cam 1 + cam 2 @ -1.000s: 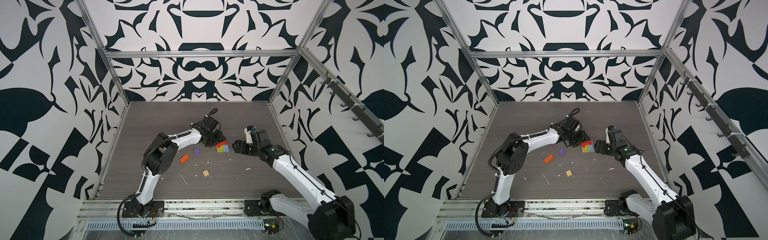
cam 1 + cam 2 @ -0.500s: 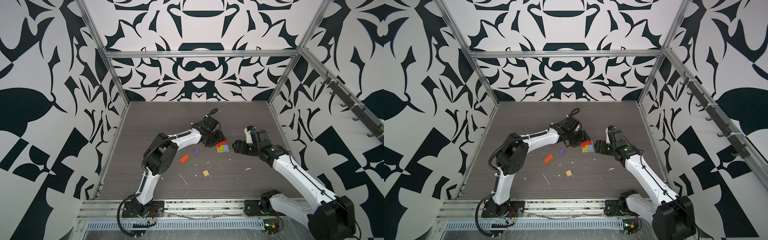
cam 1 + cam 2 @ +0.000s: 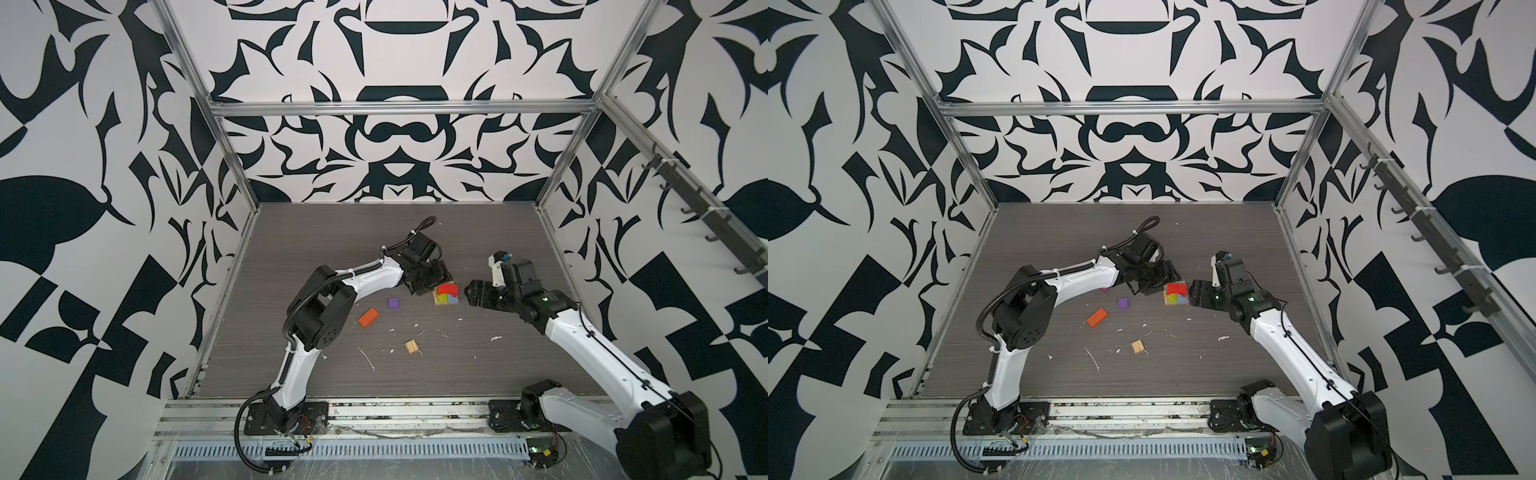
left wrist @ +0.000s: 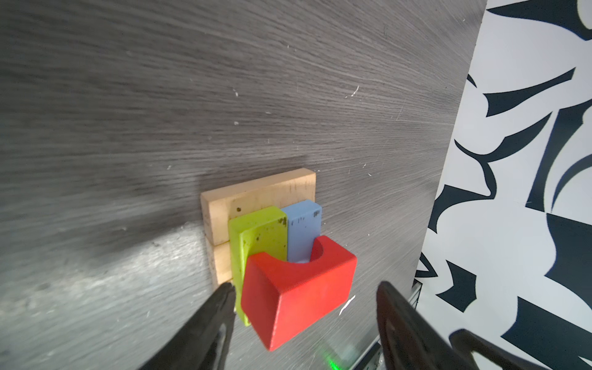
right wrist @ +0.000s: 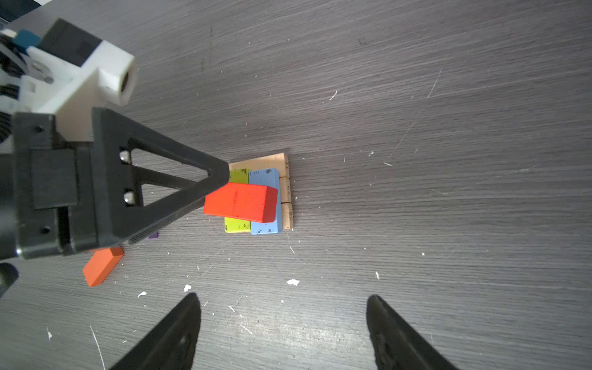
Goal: Build the wood block tower
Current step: 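Lower the red arch block onto the lime and light blue blocks, then open the left gripper while the right gripper moves over the red arch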
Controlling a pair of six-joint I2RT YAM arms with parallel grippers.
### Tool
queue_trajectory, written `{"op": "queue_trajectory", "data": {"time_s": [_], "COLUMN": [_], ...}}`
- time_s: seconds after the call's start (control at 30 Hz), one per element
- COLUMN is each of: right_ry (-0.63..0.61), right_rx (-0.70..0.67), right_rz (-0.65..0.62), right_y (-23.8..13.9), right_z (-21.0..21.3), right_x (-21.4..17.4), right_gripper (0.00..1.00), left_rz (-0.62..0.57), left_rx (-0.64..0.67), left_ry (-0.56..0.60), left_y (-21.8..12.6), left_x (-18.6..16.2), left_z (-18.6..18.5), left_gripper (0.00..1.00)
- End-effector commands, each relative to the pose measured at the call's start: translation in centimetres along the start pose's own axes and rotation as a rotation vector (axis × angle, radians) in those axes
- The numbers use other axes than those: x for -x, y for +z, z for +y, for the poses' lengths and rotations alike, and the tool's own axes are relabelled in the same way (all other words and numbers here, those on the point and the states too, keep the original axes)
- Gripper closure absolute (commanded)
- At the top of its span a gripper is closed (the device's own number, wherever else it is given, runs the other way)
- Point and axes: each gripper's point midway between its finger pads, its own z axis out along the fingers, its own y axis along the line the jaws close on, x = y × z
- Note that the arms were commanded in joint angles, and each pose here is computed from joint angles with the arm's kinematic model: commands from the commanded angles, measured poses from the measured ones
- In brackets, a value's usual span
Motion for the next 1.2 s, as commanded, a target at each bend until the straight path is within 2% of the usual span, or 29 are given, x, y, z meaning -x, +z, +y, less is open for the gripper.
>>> {"op": "queue_trajectory", "data": {"time_s": [0.0,0.53,0.73,1.17], "right_ry": [-0.009,0.027,0.045,0.001], "right_rx": [0.014,0.009,-0.003,-0.067], "right_rz": [-0.026,0.079,0.114,0.141], "right_y": [-0.1,1.4,2.3,4.5], "right_z": [0.3,0.9,1.5,3.6], "right_x": [0.7,0.7,0.9,1.3], "right_gripper": [0.15,0.1,0.05,0.07], "left_rz": [0.003,-0.043,-0.064,-0.093], "left_rx": [0.013,-0.012,0.005,0.034], "left_ry": [-0.006,0.059,0.055,0.007], "left_y": [0.2,-4.0,-5.7,-8.7], "left_x": [-0.3,0.2,0.4,0.9], "left_z": [0.2,-2.2,-0.7,3.8], "left_gripper": [0.27,0.18,0.09,0.06]}}
